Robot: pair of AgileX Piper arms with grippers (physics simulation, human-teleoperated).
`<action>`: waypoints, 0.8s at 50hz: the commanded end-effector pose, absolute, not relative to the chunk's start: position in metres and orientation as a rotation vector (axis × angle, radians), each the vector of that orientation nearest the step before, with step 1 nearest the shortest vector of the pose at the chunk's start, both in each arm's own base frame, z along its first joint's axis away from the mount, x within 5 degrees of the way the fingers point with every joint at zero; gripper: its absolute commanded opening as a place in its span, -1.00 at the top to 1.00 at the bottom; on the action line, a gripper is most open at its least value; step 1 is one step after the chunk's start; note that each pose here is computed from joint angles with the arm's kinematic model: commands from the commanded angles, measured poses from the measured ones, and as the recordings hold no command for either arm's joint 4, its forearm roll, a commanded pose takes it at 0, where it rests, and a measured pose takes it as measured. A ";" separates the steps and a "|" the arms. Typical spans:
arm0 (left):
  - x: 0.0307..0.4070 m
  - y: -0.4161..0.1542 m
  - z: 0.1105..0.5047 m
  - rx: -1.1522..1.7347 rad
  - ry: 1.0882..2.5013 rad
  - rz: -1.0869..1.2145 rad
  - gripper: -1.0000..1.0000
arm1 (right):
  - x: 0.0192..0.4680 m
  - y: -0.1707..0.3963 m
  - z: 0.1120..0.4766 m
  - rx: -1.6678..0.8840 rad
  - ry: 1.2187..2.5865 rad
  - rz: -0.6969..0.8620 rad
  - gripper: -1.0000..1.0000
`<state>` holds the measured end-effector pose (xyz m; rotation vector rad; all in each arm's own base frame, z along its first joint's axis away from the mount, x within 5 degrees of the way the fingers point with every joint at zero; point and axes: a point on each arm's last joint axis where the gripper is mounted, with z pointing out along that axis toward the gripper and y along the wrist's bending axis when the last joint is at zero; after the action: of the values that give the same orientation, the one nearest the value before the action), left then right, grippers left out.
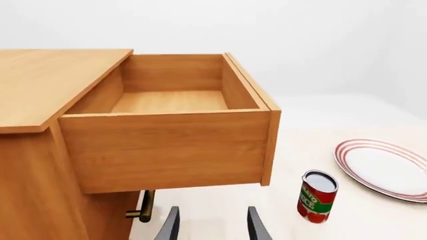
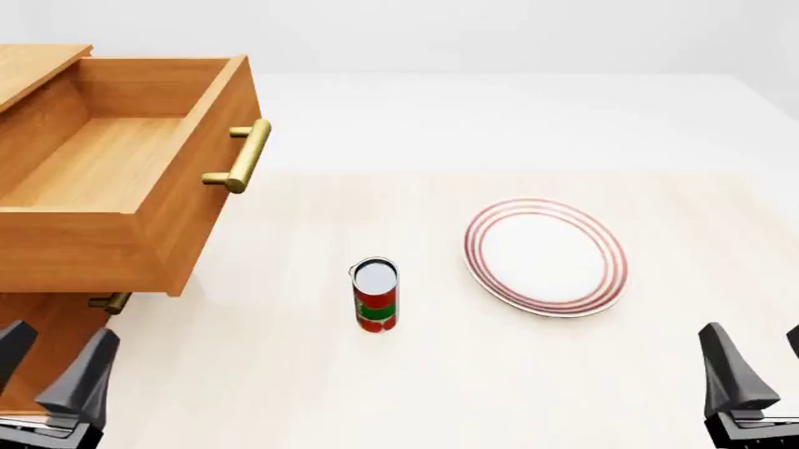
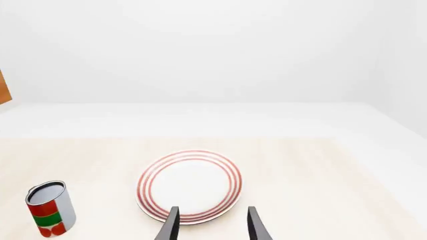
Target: Put the bowl in the top drawer of the cabinet.
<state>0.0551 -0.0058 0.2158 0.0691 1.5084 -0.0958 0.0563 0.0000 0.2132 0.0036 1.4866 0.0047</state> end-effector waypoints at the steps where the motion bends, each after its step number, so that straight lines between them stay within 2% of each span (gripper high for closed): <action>1: 0.053 -0.010 0.222 0.109 1.535 -0.170 -1.00 | 0.056 0.000 0.213 0.004 1.487 0.005 -1.00; 27: 0.050 -0.024 0.223 0.247 1.683 -0.462 -1.00 | 0.056 0.000 0.213 0.003 1.487 0.006 -1.00; 40: 0.054 -0.036 0.237 0.325 1.774 -0.592 -1.00 | 0.056 0.000 0.213 0.003 1.487 0.006 -1.00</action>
<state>0.0517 -0.0279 0.2294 0.2660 1.7093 -0.5047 0.0563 0.0001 0.2132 0.0034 1.4867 0.0058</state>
